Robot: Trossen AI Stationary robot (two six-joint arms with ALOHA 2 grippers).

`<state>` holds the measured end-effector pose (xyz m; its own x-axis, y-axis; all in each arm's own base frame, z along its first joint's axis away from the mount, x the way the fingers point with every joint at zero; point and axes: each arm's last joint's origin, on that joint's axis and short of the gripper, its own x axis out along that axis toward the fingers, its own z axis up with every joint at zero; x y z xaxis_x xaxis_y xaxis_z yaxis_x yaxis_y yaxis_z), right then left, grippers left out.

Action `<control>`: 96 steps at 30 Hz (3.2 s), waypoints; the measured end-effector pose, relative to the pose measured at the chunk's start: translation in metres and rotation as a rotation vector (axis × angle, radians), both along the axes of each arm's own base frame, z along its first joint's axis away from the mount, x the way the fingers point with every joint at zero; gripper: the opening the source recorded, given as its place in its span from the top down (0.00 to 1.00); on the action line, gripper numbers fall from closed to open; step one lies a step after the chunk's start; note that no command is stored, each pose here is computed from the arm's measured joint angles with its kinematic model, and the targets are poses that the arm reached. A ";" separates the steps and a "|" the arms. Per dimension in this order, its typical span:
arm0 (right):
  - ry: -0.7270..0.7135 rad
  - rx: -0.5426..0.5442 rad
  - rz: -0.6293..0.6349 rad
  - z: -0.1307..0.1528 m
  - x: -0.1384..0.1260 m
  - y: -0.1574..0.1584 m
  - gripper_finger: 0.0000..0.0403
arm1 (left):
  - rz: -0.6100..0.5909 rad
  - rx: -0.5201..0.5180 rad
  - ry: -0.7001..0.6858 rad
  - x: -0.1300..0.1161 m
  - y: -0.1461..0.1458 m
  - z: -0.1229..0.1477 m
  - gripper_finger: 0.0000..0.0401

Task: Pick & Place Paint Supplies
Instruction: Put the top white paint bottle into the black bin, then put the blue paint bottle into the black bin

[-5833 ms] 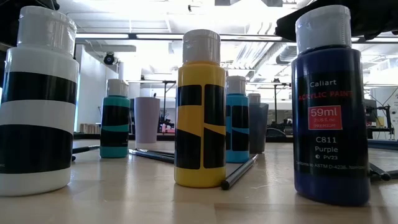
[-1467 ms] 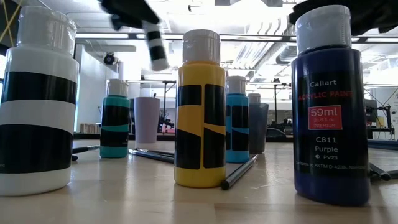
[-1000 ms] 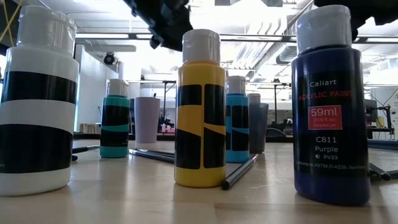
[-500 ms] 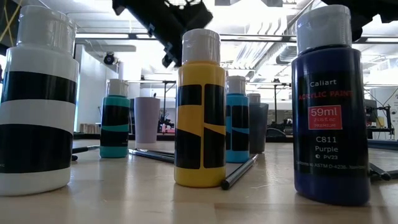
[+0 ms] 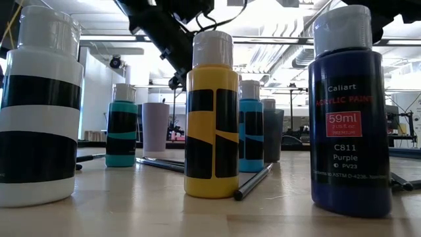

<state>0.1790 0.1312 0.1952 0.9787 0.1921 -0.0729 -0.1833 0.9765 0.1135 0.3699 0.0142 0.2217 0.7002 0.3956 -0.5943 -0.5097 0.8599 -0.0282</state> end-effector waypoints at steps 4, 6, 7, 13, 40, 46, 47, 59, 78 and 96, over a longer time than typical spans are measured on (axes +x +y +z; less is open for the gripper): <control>0.001 -0.001 0.000 0.000 0.000 0.000 0.84 | 0.004 -0.031 -0.009 0.000 0.004 0.000 0.68; 0.001 -0.001 0.000 0.000 0.000 0.000 0.84 | -0.003 -0.035 -0.009 0.000 0.004 0.000 0.68; 0.001 -0.002 0.000 0.000 0.000 0.000 0.84 | -0.007 -0.039 -0.009 0.000 0.003 0.000 0.68; 0.005 -0.006 0.000 -0.001 0.000 0.000 0.84 | 0.002 -0.061 0.006 0.002 0.003 -0.007 0.68; 0.007 -0.006 0.000 -0.001 0.000 0.000 0.84 | 0.026 -0.083 0.023 0.008 0.003 -0.021 0.68; 0.009 -0.008 0.000 -0.001 0.000 0.000 0.84 | 0.016 -0.091 0.021 0.008 0.003 -0.022 0.68; 0.009 -0.008 0.000 -0.001 0.000 0.000 0.84 | 0.013 -0.092 0.023 0.008 0.003 -0.022 0.68; 0.010 -0.009 0.002 -0.001 0.000 0.000 0.84 | -0.029 -0.065 0.042 0.008 0.002 -0.022 0.66; 0.013 -0.011 0.003 -0.002 0.000 0.000 0.84 | -0.108 0.013 0.013 0.008 0.002 0.011 0.37; 0.014 -0.011 0.003 -0.002 0.000 0.000 0.84 | -0.164 -0.051 0.187 0.005 -0.002 0.055 0.37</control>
<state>0.1789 0.1311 0.1935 0.9769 0.1946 -0.0886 -0.1851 0.9771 0.1054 0.3751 0.0121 0.2770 0.6288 0.2518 -0.7357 -0.3636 0.9315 0.0080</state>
